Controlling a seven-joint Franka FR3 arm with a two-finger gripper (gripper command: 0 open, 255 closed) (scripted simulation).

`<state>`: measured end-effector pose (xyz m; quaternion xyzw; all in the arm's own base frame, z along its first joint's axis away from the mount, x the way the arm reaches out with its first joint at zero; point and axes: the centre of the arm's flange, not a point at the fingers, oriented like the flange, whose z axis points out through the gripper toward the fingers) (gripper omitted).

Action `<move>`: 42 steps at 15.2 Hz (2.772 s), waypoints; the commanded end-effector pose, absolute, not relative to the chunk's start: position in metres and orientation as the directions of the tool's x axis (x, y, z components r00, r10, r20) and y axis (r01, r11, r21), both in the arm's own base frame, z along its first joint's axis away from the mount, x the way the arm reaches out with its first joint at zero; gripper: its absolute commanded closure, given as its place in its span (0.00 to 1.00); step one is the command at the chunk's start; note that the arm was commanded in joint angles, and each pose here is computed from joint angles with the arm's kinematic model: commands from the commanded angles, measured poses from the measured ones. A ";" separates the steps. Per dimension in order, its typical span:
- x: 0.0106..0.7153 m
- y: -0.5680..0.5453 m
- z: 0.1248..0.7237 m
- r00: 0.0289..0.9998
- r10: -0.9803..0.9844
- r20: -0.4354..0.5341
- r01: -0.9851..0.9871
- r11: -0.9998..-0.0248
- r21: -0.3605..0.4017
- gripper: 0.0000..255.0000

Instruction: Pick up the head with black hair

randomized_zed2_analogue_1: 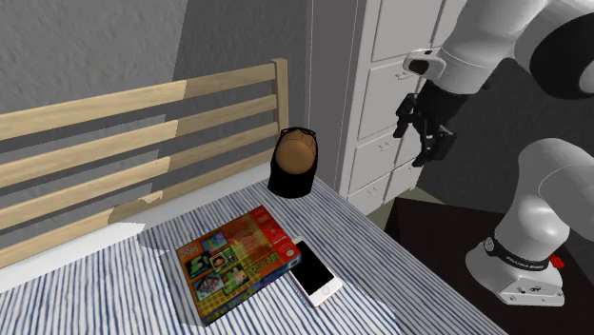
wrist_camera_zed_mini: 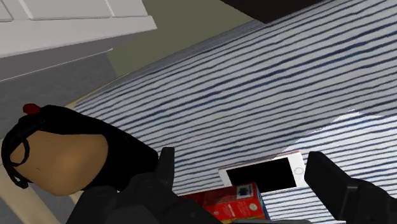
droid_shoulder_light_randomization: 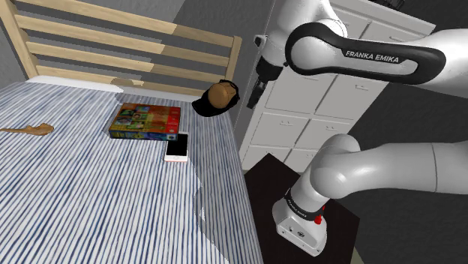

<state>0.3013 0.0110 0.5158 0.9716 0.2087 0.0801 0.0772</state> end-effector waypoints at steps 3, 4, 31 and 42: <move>0.302 -0.005 0.464 0.813 0.554 0.177 0.495 -0.819 0.291 0.00; 0.303 -0.010 0.452 0.789 0.585 0.186 0.515 -0.796 0.318 0.00; 0.442 -0.117 0.213 0.056 0.993 0.102 0.566 -0.116 0.816 0.00; 0.441 -0.117 0.199 0.056 0.993 0.102 0.566 -0.116 0.816 1.00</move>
